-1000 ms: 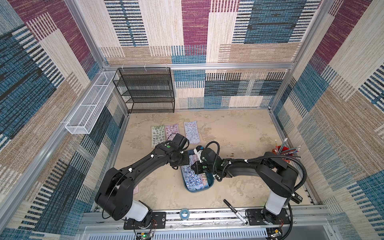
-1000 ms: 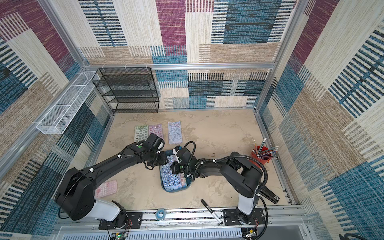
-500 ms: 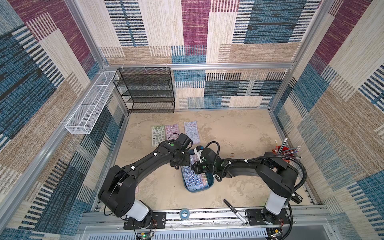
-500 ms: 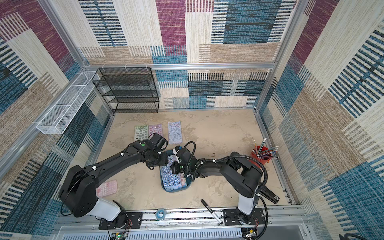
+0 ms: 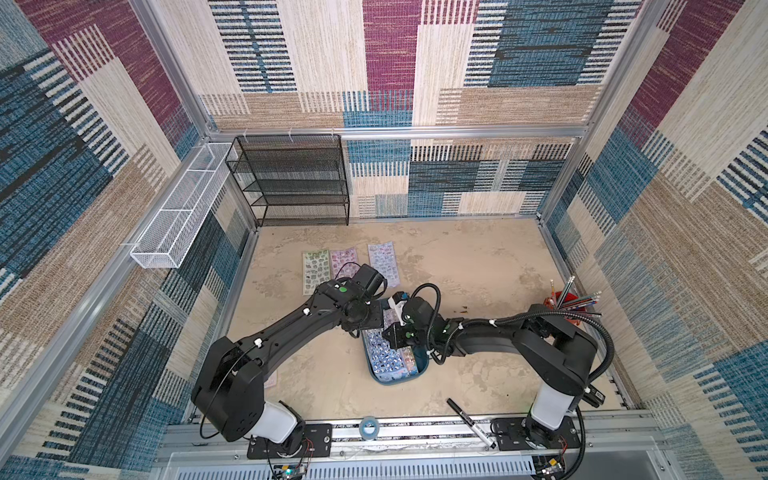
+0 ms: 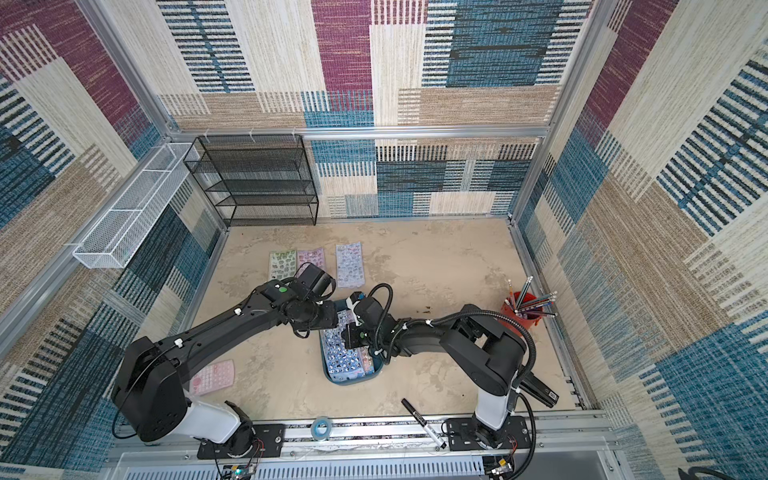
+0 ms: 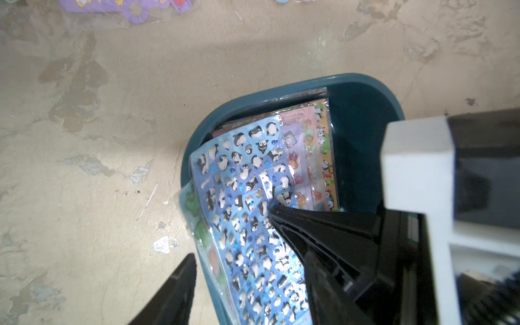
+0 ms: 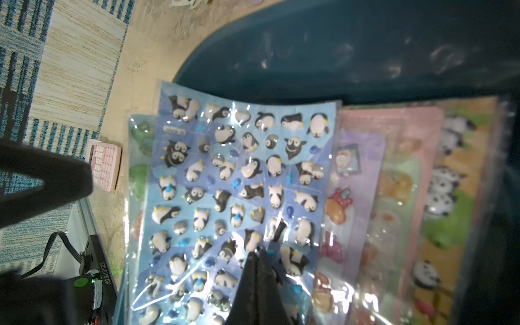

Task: Take the stickers out of the storage box
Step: Pick up the sticker from the storage box.

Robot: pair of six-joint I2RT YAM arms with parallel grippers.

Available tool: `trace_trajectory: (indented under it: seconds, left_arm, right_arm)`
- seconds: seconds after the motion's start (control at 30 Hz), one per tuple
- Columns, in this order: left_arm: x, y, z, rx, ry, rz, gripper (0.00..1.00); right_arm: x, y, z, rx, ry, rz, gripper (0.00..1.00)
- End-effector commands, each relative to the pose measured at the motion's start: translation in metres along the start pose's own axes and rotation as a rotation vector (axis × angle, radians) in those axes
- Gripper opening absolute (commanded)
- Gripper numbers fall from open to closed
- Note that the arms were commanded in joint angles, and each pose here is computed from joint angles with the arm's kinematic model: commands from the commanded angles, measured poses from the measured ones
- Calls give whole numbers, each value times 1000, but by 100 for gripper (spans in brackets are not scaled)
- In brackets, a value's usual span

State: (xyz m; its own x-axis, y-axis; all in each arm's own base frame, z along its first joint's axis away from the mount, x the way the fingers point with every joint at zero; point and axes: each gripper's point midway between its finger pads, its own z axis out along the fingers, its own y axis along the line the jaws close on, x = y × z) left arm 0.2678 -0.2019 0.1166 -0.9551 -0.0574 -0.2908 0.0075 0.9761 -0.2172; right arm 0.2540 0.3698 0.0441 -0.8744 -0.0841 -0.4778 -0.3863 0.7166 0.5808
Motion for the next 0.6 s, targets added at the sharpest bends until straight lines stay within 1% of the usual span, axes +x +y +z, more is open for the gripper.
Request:
trace_trajectory:
  seconds: [0.0,0.43,0.5,0.57]
  left_arm:
    - [7,-1,2,9,25,-30,62]
    - [18,0,37,-29,99,-25,60]
    - [20,2,42,-37,108,-26,58]
    - [22,2,47,-41,118,-25,52]
  right_arm:
    - [29,-29,0,115,99,41,2]
    - [32,-32,0,118,105,47,2]
    - [31,-31,0,117,101,48,3]
    - [31,-31,0,116,99,49,2]
